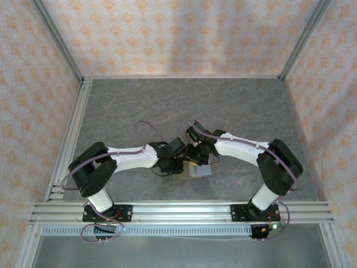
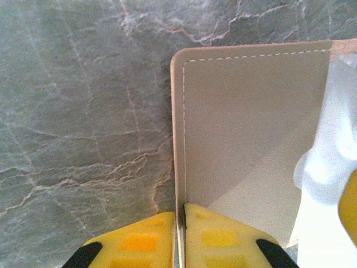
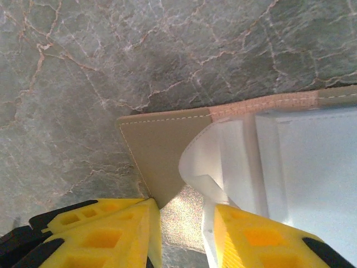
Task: Put the credit cards into the card holder
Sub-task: Flip over the card slot in the card holder.
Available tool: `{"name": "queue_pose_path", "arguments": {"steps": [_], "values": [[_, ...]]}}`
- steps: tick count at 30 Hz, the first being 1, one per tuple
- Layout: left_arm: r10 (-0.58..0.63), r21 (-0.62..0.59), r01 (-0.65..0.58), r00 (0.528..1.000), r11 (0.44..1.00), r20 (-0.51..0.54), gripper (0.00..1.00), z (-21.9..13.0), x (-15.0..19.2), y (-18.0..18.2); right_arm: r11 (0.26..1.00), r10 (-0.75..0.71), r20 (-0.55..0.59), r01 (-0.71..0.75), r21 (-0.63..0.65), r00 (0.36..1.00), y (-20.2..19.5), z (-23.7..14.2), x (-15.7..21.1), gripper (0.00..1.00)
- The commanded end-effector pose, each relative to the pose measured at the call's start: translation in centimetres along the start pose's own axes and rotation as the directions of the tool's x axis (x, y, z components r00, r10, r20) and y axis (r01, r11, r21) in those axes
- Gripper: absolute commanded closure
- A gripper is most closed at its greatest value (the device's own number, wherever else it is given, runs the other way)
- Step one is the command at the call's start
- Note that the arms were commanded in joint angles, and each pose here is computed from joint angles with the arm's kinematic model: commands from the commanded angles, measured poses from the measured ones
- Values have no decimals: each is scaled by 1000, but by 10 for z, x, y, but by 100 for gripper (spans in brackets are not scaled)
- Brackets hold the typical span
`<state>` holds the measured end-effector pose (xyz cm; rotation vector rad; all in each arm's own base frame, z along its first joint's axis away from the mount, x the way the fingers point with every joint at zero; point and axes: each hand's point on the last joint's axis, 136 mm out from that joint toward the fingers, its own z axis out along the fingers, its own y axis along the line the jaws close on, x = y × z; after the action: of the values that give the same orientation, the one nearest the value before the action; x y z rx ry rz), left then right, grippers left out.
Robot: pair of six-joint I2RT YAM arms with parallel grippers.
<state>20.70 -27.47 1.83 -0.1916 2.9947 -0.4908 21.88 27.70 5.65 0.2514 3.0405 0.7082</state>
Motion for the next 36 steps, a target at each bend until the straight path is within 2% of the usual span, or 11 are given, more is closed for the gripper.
{"name": "queue_pose_path", "arguments": {"steps": [1, 7, 11, 18, 30, 36], "values": [[1, 16, -1, 1000, 1000, 6, 87, -3, 4, 0, 994, 3, 2, -2, -112, 1000, 33, 0, -6, 65], [6, 19, -7, 1000, 1000, 11, 87, -4, 3, -1, 986, 10, -1, -10, -169, 1000, 56, 0, -7, 63], [10, 12, -10, 1000, 1000, 9, 86, -2, 3, 0, 989, -20, -9, 19, -147, 1000, 69, 2, -2, 63], [14, 18, -14, 1000, 1000, 24, 85, -8, 2, -1, 980, 7, 2, -6, -197, 1000, 87, -10, -2, 60], [-36, 50, 31, 995, 998, 95, 85, -35, -8, 0, 990, 70, 19, -67, -126, 997, 61, -2, -4, 59], [-38, 40, 33, 991, 999, 125, 86, -49, -9, 7, 989, 71, 10, -69, -127, 997, 61, 1, -3, 56]]}}
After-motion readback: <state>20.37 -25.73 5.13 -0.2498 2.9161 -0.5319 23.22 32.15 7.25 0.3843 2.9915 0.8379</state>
